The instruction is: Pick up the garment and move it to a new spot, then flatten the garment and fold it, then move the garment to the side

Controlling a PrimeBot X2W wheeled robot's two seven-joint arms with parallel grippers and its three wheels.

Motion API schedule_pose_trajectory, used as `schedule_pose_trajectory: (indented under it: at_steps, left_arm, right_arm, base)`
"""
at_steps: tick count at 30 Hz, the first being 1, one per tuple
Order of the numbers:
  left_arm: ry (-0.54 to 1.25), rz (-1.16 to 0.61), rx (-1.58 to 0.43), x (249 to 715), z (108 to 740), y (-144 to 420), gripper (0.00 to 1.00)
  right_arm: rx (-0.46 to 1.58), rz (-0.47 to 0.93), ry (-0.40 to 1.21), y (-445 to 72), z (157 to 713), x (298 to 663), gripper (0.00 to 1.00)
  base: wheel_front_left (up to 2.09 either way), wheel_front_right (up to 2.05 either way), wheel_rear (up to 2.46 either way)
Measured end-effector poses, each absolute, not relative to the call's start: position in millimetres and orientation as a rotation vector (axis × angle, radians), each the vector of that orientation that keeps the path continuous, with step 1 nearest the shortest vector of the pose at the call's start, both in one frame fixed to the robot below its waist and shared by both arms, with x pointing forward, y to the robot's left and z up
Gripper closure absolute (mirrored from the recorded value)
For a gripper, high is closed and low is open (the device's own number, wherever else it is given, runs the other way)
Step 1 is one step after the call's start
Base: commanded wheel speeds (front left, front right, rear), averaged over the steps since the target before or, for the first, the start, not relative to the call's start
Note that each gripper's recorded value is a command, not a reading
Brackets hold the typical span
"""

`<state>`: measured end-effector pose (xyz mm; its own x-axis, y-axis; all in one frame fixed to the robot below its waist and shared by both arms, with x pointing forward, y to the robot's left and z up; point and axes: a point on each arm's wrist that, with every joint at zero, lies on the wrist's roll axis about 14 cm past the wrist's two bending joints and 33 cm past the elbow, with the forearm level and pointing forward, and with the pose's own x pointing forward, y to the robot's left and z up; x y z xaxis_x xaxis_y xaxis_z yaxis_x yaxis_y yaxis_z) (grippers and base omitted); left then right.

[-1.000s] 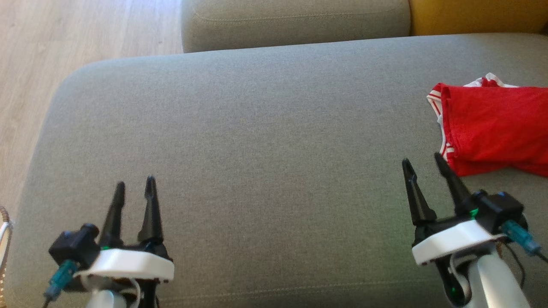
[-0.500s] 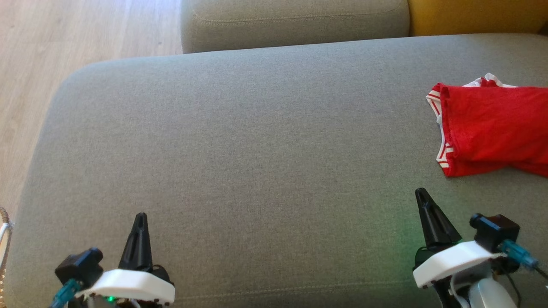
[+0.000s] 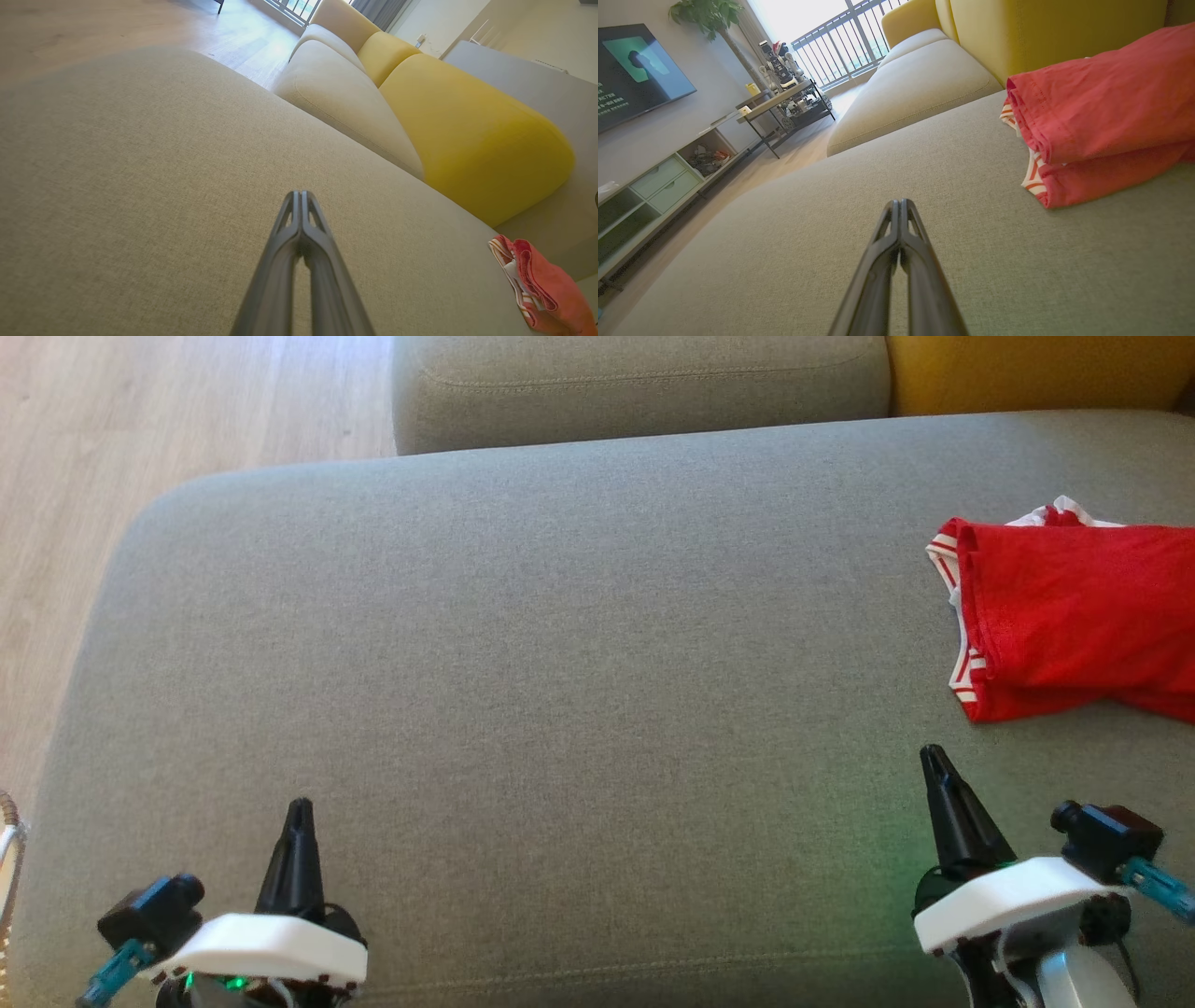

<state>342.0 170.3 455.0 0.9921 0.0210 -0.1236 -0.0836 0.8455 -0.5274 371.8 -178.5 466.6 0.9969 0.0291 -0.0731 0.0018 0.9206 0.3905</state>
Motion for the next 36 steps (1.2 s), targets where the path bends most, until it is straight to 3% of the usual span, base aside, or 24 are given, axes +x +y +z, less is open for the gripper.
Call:
schedule_pose_trajectory:
  at_steps: [36]
  left_arm:
    - [0.144,0.102,-0.919,352,454,179,1.0]
  right_arm:
    - [0.81,-0.077,0.108,-194,462,370,1.0]
  base:
    - [0.0,0.0,0.0]
